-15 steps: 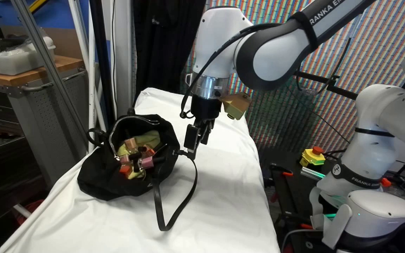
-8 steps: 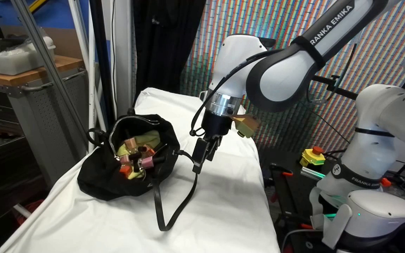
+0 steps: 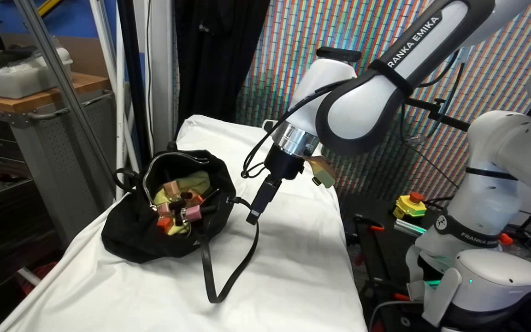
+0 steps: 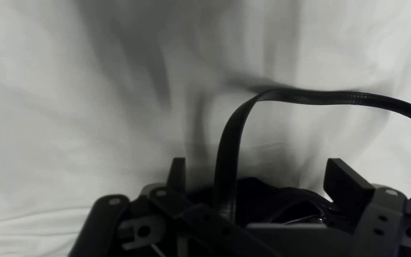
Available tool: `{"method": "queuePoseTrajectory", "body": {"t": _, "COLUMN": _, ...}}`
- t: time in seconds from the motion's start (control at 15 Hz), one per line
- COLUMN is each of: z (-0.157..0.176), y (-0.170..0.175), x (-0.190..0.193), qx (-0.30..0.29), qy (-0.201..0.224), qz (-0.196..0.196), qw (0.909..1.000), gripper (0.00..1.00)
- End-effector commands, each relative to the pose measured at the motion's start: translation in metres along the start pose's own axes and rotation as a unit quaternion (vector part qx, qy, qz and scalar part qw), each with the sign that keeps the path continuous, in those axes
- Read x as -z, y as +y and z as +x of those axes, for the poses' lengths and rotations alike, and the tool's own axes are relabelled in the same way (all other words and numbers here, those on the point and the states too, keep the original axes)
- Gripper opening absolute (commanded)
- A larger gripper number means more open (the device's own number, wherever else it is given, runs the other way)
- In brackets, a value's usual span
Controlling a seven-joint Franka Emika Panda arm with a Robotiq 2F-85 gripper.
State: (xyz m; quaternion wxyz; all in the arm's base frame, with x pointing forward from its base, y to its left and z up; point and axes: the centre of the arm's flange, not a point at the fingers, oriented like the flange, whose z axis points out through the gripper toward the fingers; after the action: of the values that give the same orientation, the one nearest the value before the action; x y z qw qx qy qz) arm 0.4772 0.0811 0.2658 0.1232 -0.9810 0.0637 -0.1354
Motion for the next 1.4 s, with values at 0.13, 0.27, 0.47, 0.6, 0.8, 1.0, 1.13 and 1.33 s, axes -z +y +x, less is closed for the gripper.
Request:
{"method": "queuePoseTrajectory", "body": {"t": 0.13, "z": 0.011, "y": 0.01, "x": -0.015, "qx": 0.067, "qy": 0.053, "qz": 0.083, "qw": 0.9929, "gripper": 1.0}}
{"method": "queuePoseTrajectory", "body": {"t": 0.27, "z": 0.018, "y": 0.005, "x": -0.013, "qx": 0.082, "qy": 0.064, "qz": 0.106, "qw": 0.989, "gripper": 1.0}}
{"method": "queuePoseTrajectory", "body": {"t": 0.47, "z": 0.025, "y": 0.011, "x": -0.016, "qx": 0.089, "qy": 0.065, "qz": 0.124, "qw": 0.9861, "gripper": 1.0}}
{"method": "queuePoseTrajectory", "body": {"t": 0.6, "z": 0.022, "y": 0.029, "x": -0.025, "qx": 0.083, "qy": 0.058, "qz": 0.115, "qw": 0.9882, "gripper": 1.0}}
{"method": "queuePoseTrajectory", "body": {"t": 0.8, "z": 0.014, "y": 0.053, "x": -0.026, "qx": 0.075, "qy": 0.056, "qz": 0.094, "qw": 0.9912, "gripper": 1.0}}
{"method": "queuePoseTrajectory", "body": {"t": 1.0, "z": 0.012, "y": 0.06, "x": -0.02, "qx": 0.086, "qy": 0.059, "qz": 0.091, "qw": 0.9903, "gripper": 1.0}}
{"method": "queuePoseTrajectory", "body": {"t": 1.13, "z": 0.011, "y": 0.054, "x": -0.01, "qx": 0.105, "qy": 0.064, "qz": 0.088, "qw": 0.9885, "gripper": 1.0}}
{"method": "queuePoseTrajectory", "body": {"t": 1.33, "z": 0.008, "y": 0.046, "x": 0.006, "qx": 0.116, "qy": 0.075, "qz": 0.074, "qw": 0.9876, "gripper": 1.0}}
